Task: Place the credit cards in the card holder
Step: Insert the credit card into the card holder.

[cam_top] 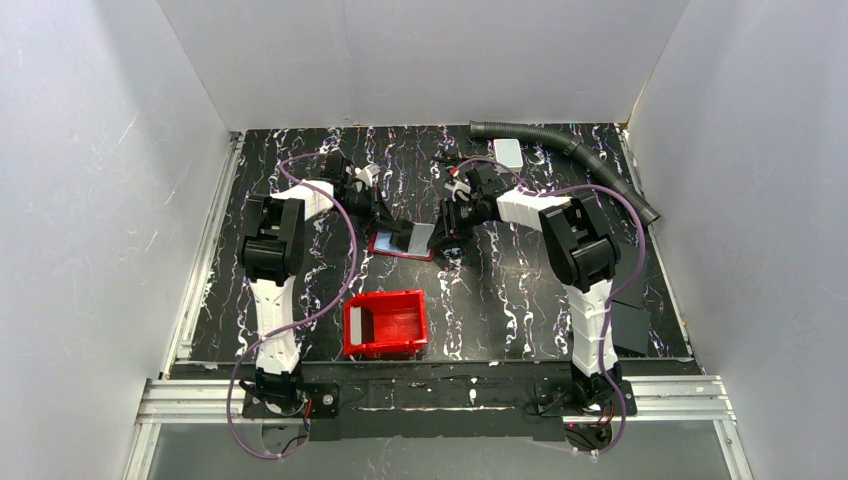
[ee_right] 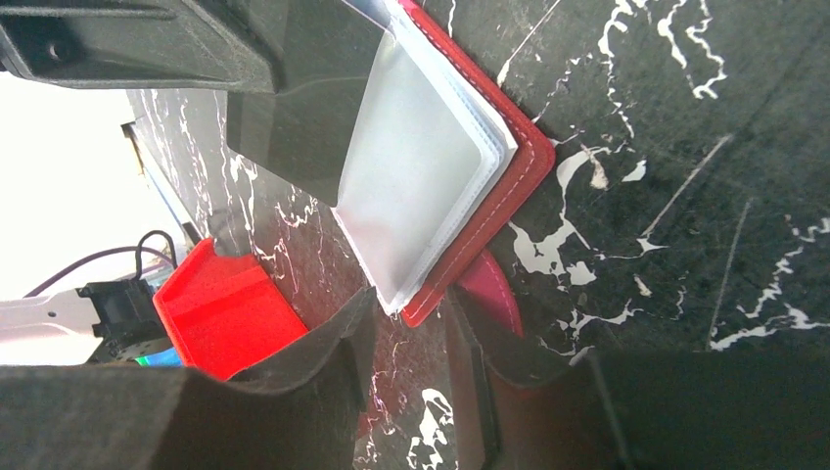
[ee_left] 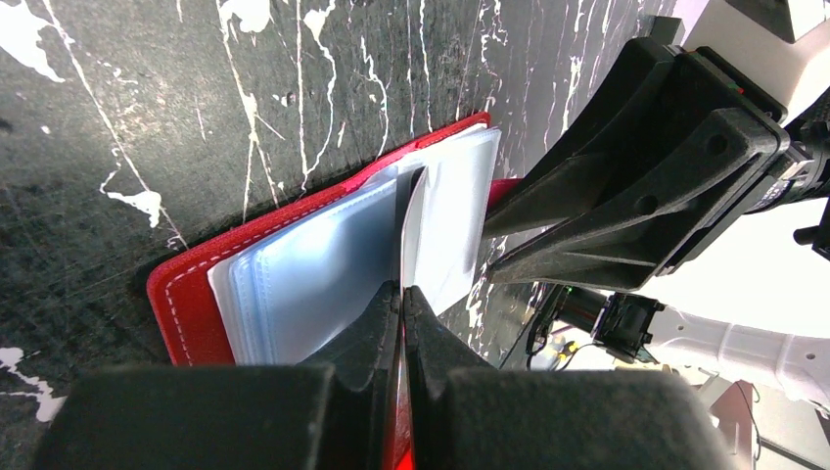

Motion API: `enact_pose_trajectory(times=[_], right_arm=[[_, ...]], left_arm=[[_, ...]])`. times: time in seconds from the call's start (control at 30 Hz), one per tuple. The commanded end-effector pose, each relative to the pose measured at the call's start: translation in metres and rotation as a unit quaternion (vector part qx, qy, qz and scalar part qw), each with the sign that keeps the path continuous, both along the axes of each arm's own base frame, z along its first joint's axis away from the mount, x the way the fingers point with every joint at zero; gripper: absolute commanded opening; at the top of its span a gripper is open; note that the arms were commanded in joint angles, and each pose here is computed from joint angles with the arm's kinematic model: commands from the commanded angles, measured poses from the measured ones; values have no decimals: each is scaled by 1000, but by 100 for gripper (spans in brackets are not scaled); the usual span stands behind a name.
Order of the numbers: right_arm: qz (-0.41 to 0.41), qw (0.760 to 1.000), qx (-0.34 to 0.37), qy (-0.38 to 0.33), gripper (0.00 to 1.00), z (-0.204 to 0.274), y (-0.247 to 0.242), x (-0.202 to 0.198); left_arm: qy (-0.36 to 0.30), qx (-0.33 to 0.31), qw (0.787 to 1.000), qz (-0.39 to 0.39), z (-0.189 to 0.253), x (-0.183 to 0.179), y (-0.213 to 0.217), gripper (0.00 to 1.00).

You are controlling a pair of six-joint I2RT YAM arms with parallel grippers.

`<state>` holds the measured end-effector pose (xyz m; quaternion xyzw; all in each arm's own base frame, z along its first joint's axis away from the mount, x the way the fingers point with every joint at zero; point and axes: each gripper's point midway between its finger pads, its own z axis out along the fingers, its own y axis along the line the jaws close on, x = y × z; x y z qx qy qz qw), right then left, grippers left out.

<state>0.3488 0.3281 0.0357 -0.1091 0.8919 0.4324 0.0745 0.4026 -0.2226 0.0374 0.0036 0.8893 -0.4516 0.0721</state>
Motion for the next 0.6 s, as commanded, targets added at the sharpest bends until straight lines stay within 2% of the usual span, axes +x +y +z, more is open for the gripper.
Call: enact_pose_trajectory(times=[0.0, 0.3, 0.57], right_arm=[[-18, 999, -21, -37, 41, 7, -1, 15], [-18, 999, -30, -30, 35, -9, -3, 13], [-1, 999, -20, -26, 33, -10, 3, 7]], left_arm=[[22, 3, 1000, -5, -12, -11, -1, 0], [23, -16, 1000, -5, -14, -14, -5, 0], [-2, -12, 1000, -19, -14, -8, -2, 0]])
